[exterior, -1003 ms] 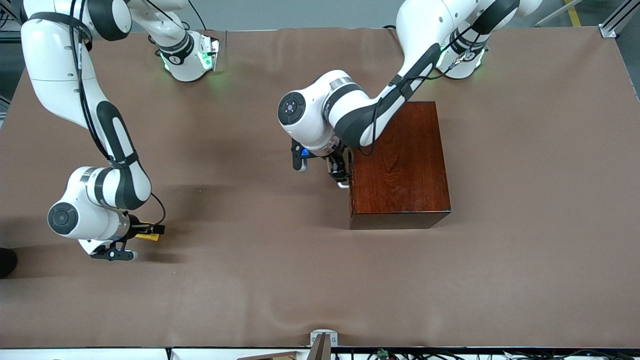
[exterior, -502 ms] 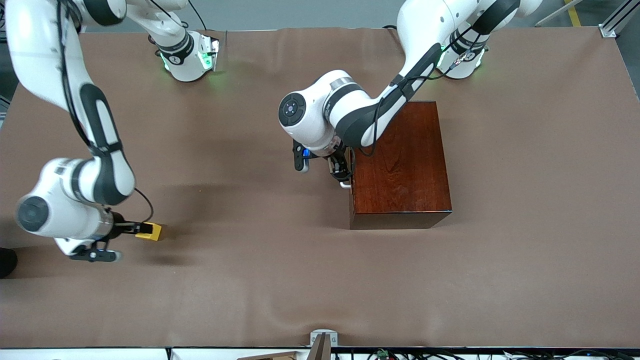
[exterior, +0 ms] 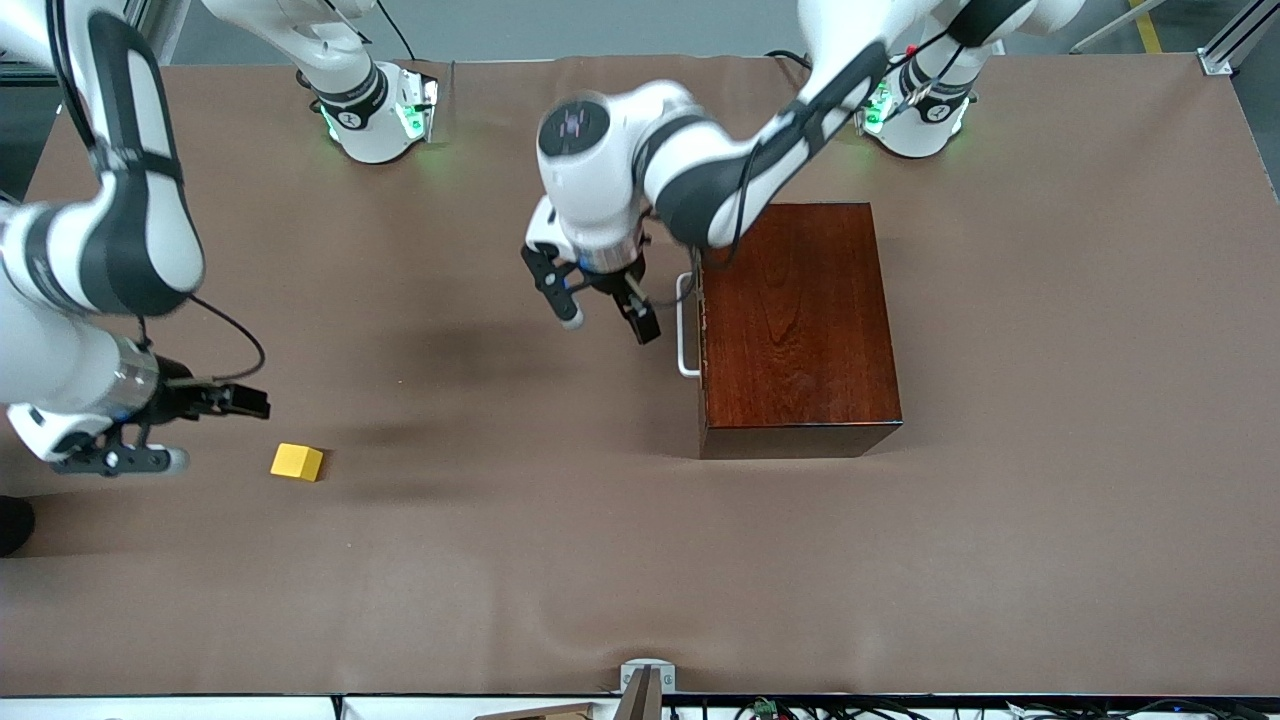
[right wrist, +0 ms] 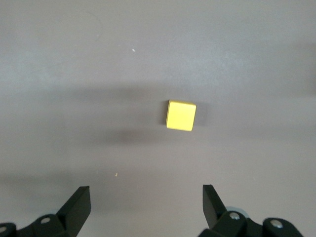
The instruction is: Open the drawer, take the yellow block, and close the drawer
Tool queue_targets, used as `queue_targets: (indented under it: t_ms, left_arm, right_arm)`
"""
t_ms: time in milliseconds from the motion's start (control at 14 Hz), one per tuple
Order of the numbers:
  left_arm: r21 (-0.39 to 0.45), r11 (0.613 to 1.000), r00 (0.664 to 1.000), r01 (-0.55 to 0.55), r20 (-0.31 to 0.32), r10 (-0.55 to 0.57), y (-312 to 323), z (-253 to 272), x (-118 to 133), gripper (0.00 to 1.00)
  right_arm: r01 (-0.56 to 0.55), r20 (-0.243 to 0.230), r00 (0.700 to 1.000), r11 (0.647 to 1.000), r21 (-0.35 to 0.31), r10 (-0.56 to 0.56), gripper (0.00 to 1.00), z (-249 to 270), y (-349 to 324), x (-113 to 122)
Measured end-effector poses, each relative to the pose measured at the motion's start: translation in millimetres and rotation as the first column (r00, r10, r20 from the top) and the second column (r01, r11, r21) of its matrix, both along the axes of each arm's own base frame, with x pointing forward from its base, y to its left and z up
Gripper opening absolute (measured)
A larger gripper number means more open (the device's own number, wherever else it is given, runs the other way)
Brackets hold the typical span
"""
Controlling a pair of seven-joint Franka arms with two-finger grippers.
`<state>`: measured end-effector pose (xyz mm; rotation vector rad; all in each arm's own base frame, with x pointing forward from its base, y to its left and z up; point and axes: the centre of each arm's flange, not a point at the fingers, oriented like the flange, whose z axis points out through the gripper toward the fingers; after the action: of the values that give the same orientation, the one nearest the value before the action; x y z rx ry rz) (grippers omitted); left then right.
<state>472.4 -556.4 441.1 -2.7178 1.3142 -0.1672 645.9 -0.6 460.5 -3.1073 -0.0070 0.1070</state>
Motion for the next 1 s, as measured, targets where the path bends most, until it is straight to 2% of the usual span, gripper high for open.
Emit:
queue_targets:
  t_ms: [143,215,358,430,502,645,788,860,931,1003]
  left_arm:
    - [0.008,0.983,0.982,-0.181,0.045,0.181,30.0,65.1,-5.2,1.00]
    - [0.021,0.961,0.960,-0.275,0.064,0.273,50.9,93.5,-6.0,1.00]
    - [0.021,0.887,0.884,-0.461,0.097,0.457,104.6,143.8,3.9,1.00]
    - [0.008,0.840,0.837,-0.543,0.094,0.540,135.8,163.8,14.3,1.00]
    - [0.001,0.788,0.786,-0.615,0.074,0.613,171.0,178.8,27.5,1.00]
    - [-0.013,0.680,0.680,-0.733,-0.012,0.733,251.0,197.9,59.8,1.00]
    - [-0.013,0.566,0.565,-0.824,-0.088,0.821,333.4,203.1,88.2,1.00]
    - [-0.009,0.522,0.520,-0.853,-0.116,0.846,366.7,200.8,98.2,1.00]
    - [-0.003,0.498,0.493,-0.867,-0.141,0.858,395.2,197.1,105.1,1.00]
    - [0.000,0.499,0.491,-0.867,-0.174,0.854,419.8,192.5,109.5,1.00]
  right_arm:
    - [-0.009,0.000,1.000,1.000,-0.011,0.009,1.00,39.2,-1.4,-18.0]
    - [-0.015,-0.007,1.000,1.000,-0.018,0.015,1.00,58.4,-1.4,-28.8]
    - [-0.022,-0.023,1.000,1.000,-0.023,0.021,1.00,96.8,-0.4,-50.8]
    - [-0.023,-0.018,1.000,0.999,-0.022,0.022,1.00,115.7,-0.6,-60.3]
    - [-0.023,-0.007,1.000,1.000,-0.021,0.023,1.00,132.7,-0.9,-69.2]
    - [-0.023,0.022,0.999,1.000,-0.020,0.024,1.00,160.4,-1.2,-85.4]
    - [-0.022,0.049,0.999,1.000,-0.020,0.023,1.00,174.2,-2.0,-92.3]
    - [-0.021,0.064,0.998,1.000,-0.020,0.023,1.00,176.3,-2.3,-91.5]
    - [-0.021,0.076,0.997,1.000,-0.021,0.022,1.00,175.6,-2.4,-89.1]
    - [-0.019,0.078,0.997,1.000,-0.021,0.021,1.00,173.1,-2.9,-87.7]
